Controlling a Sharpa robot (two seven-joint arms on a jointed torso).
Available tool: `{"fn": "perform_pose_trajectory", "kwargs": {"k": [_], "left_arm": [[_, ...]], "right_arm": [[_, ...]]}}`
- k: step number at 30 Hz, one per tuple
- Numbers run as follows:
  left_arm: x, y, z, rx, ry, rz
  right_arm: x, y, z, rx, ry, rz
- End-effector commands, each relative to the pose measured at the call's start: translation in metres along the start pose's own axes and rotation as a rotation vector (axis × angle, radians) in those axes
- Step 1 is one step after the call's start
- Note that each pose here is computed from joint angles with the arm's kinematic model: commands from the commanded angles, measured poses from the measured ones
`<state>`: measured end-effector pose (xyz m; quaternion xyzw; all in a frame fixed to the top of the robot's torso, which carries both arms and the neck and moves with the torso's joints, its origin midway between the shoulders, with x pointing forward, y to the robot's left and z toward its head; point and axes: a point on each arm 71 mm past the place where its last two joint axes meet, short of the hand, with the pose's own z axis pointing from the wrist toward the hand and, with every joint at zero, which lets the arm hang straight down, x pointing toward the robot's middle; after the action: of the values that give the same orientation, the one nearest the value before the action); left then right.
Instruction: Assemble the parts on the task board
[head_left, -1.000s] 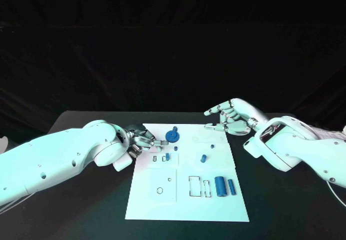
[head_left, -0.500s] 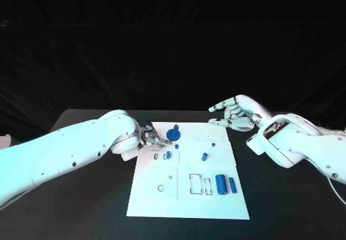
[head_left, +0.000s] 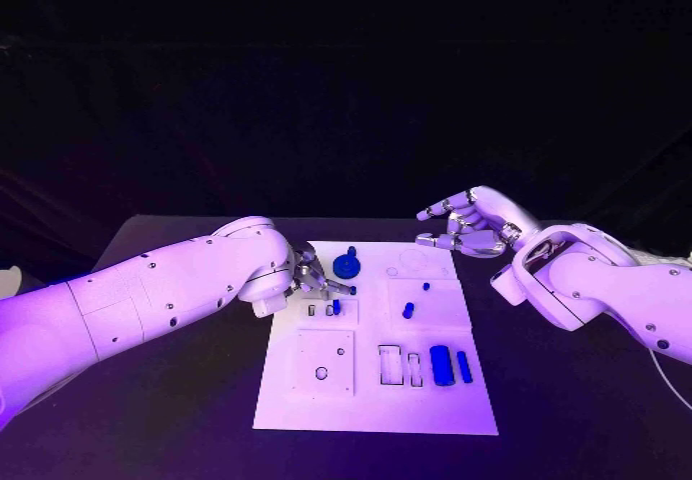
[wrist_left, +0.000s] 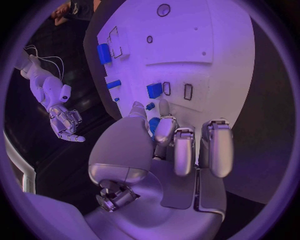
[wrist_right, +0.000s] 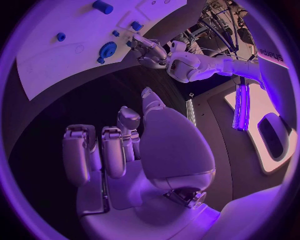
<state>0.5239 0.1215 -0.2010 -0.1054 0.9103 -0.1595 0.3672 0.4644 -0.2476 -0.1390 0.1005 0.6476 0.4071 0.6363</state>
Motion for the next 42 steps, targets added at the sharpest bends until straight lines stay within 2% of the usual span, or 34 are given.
{"fn": "perform_pose_trajectory", "kwargs": {"k": [1, 24, 42], "left_arm": [[0.0027, -0.0023, 0.0003, -0.006, 0.032, 0.041], [0.0104, -0.0100, 0.0030, -0.002, 0.082, 0.084], [0.0123, -0.0126, 0.0045, -0.003, 0.094, 0.093]], "right_arm": [[0.001, -0.001, 0.001, 0.006, 0.012, 0.000], [0.003, -0.003, 0.003, 0.015, 0.020, -0.005], [0.002, -0.005, 0.004, 0.019, 0.023, -0.012]]}}
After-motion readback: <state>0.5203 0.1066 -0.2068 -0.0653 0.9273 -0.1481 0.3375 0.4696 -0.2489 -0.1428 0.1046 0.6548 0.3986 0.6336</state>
